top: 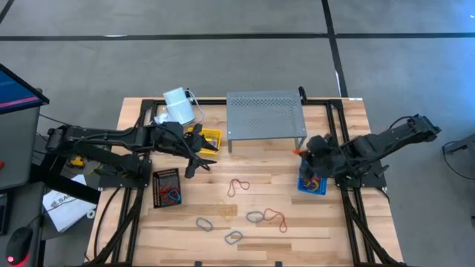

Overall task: Pick & Place Office Desk Supplies
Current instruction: Put the orange spring keychain into the blue bin

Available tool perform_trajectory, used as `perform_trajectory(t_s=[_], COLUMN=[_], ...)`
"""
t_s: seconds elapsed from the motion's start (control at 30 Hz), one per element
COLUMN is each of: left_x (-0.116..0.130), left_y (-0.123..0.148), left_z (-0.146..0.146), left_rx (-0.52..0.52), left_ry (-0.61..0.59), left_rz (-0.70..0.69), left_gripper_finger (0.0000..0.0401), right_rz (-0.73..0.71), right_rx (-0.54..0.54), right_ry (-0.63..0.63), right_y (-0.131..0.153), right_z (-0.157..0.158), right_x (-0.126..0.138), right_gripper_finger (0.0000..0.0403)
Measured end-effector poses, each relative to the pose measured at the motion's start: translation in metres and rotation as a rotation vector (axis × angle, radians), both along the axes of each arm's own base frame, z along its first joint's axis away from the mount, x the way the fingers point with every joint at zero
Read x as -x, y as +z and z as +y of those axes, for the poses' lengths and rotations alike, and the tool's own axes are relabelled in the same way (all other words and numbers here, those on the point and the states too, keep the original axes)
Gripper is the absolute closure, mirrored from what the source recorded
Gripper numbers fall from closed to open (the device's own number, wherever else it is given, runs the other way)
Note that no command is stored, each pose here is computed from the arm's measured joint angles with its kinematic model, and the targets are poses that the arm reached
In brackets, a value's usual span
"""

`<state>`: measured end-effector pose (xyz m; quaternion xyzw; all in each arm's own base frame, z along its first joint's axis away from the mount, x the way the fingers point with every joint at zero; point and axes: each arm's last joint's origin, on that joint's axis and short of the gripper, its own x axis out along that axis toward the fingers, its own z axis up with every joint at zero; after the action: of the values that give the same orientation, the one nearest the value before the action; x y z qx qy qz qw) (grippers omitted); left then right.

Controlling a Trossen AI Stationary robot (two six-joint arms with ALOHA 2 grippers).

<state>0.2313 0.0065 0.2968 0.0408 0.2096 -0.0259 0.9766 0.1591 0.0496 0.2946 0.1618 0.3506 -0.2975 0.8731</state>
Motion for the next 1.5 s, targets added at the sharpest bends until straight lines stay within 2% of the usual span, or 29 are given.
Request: perform_trajectory(t_s=[0.17,0.3,0.6,0.77,1.03,1.5], left_x=[0.002,0.002,0.004,0.001,-0.007,-0.023], left_y=[-0.016,-0.025,-0.038,-0.037,-0.04,-0.064], left_z=[0.001,0.001,0.0,-0.002,-0.013,-0.013], left_rx=[-0.01,-0.011,-0.011,0.0,0.007,-0.003], left_ry=[0.0,-0.012,-0.015,-0.049,-0.137,-0.14], left_rz=[0.034,0.04,0.047,0.006,-0.014,0.081], left_gripper_finger=[0.0187,0.0188,0.02,0.0203,0.0204,0.022], right_rz=[0.102,0.172,0.345,0.37,0.427,0.422], right_rx=[-0.077,-0.091,-0.131,-0.152,-0.139,-0.14], right_ry=[-0.064,-0.12,-0.233,-0.234,-0.229,-0.227], right_y=[-0.011,-0.022,-0.081,-0.097,-0.109,-0.109], right_z=[0.013,0.023,0.043,0.051,0.055,0.055], right_x=[0.012,0.014,0.012,0.005,-0.003,-0.003], right_gripper_finger=[0.0398,0.0398,0.0398,0.0397,0.0395,0.0393])
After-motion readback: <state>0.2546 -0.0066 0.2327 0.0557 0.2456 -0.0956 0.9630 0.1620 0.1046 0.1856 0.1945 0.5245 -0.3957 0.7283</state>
